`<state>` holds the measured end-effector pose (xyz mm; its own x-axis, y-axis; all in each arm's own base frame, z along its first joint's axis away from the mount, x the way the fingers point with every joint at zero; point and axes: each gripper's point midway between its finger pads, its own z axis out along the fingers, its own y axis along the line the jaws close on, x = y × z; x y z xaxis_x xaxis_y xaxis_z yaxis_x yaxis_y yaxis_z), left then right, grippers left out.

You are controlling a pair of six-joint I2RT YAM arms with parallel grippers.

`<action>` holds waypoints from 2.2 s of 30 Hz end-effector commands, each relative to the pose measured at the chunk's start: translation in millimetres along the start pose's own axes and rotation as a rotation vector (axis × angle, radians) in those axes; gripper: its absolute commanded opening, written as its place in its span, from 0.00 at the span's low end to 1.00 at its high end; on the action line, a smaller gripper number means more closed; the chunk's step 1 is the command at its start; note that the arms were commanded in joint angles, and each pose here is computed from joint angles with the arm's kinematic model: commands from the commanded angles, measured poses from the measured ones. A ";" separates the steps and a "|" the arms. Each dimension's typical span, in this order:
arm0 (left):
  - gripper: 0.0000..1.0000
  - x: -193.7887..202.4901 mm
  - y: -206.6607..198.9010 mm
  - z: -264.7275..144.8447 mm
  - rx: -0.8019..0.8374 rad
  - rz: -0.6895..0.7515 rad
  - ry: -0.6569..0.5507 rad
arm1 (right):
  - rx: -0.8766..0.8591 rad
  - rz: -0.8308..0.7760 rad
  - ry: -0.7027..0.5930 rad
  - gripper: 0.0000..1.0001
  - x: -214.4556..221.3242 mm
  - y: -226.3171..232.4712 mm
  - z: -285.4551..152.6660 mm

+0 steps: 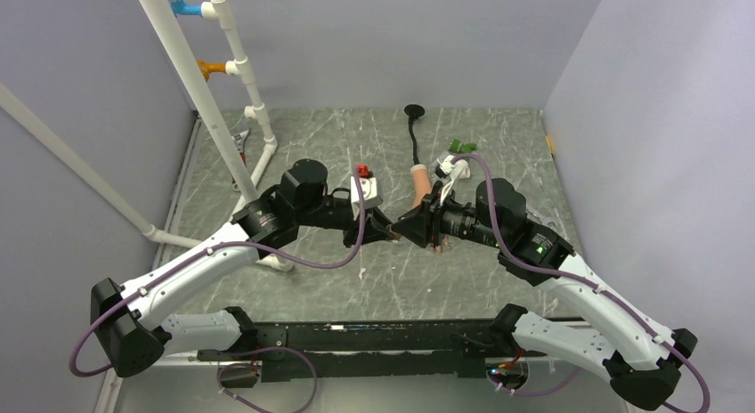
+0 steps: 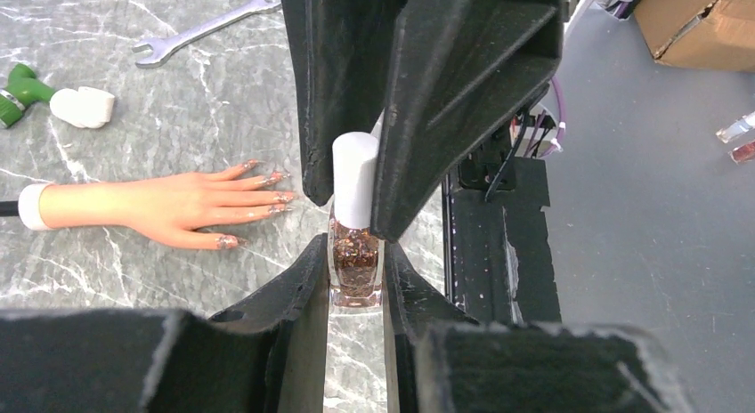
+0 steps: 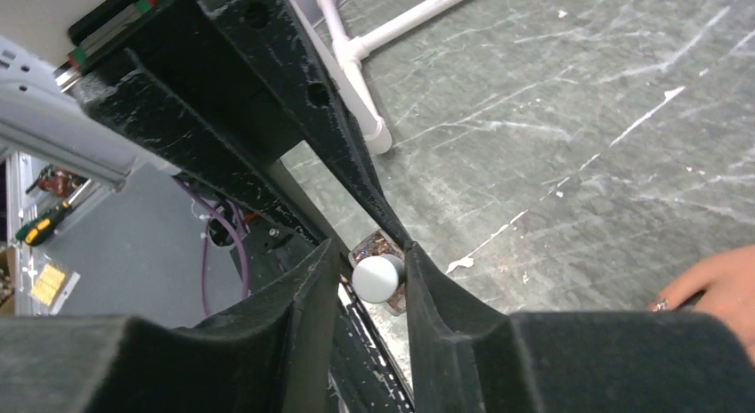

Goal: Paint the nails
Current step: Unscrew the nail polish bottle.

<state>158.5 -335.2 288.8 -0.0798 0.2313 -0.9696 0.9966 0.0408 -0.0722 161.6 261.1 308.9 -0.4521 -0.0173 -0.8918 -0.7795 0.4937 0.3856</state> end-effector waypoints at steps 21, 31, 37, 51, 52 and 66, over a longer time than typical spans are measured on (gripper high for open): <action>0.00 -12.1 35.0 2.6 -0.160 0.014 -0.013 | 0.418 0.317 -0.178 0.99 -38.1 -50.3 -27.1; 0.00 -8.4 50.6 -2.6 -0.266 0.028 0.001 | 0.391 0.379 -0.092 0.73 -34.9 -45.5 3.9; 0.00 -7.4 50.2 -1.9 -0.283 0.036 0.011 | 0.365 0.390 -0.074 0.63 -35.8 -43.4 19.1; 0.00 -3.7 52.9 0.6 -0.291 0.033 0.025 | 0.329 0.389 -0.015 0.44 -20.1 -39.5 29.3; 0.00 -3.1 52.6 1.2 -0.289 0.032 0.026 | 0.330 0.389 -0.016 0.43 -19.3 -39.7 29.2; 0.00 0.0 52.5 2.6 -0.280 0.034 0.034 | 0.340 0.350 -0.013 0.11 -11.1 -45.7 28.7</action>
<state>209.7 -330.6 264.4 -0.1007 0.3081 -0.9460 0.9504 0.3109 0.0001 218.1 258.8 284.4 -0.6758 0.2054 -0.7079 -0.3477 0.7580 0.5519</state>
